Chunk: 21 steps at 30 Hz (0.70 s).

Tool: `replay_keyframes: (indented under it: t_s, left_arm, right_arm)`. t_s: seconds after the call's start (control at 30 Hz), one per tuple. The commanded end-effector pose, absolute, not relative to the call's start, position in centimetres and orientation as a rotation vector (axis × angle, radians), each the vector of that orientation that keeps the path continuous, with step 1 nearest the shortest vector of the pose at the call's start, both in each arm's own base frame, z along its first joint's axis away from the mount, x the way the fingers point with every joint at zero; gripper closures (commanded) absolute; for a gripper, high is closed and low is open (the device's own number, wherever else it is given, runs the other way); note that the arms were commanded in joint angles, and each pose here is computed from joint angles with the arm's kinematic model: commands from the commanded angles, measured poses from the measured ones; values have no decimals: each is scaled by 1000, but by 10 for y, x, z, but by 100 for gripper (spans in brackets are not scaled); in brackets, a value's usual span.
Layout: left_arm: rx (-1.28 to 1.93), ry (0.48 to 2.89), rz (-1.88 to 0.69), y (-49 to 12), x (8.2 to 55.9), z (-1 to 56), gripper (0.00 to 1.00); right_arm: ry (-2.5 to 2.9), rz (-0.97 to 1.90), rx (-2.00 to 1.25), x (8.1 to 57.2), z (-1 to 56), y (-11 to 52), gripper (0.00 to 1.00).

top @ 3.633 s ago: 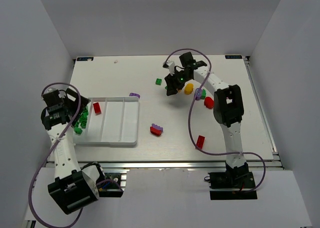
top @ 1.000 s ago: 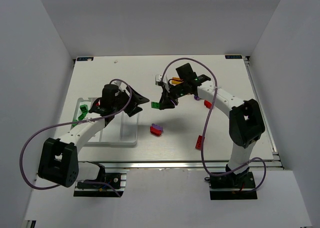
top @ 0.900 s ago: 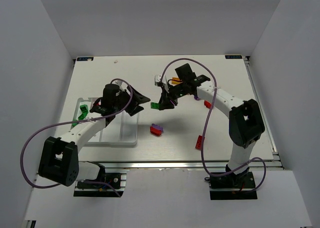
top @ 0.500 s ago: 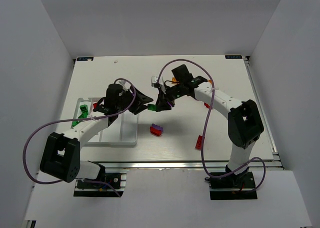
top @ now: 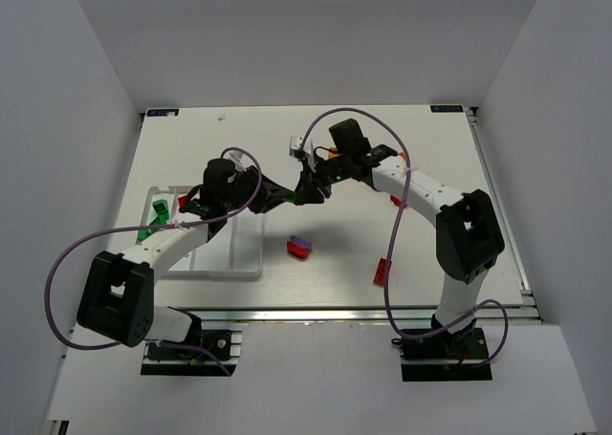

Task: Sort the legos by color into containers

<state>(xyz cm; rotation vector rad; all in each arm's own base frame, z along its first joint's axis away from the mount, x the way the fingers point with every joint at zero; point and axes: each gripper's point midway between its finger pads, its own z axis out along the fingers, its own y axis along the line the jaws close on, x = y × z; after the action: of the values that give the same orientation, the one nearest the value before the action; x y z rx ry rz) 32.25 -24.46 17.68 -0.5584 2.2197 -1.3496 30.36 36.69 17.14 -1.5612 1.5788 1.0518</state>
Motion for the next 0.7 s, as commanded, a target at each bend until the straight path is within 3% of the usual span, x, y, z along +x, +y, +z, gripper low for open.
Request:
replay_keyframes:
  t_s: [0.0,0.17,0.23,0.27,0.3,0.33,0.5,0.67]
  left_arm:
    - [-504,2208,-1391,-251,318,187,67]
    - [-520,2227,-1348,-246,318,182,83]
    - [-520,2226,-1303,-242,321,181,87]
    - [-548,2263,-1264,-238,319,173,89]
    - [-540,2260,-1235,-236,322,176,93]
    - [-558,2266,-1197,-230,325,175,100]
    - [-723,2337,-824,-162,326,156,100]
    - [-928,2372,-280,-39,305,158,100]
  right_arm:
    - [1557,1041,-1530,313,177,375,97]
    - [1558,1045,-1523,313,178,376,81]
    - [1574,1038,-1505,316,177,375,54]
    - [1577,1038,-1501,316,176,376,27]
    - [1584,1034,-1495,317,176,375,11]
    - [1592,1022,-1490,320,175,374,11]
    - [1623,979,-1440,331,177,365,11]
    - [1634,927,-1401,342,177,349,11]
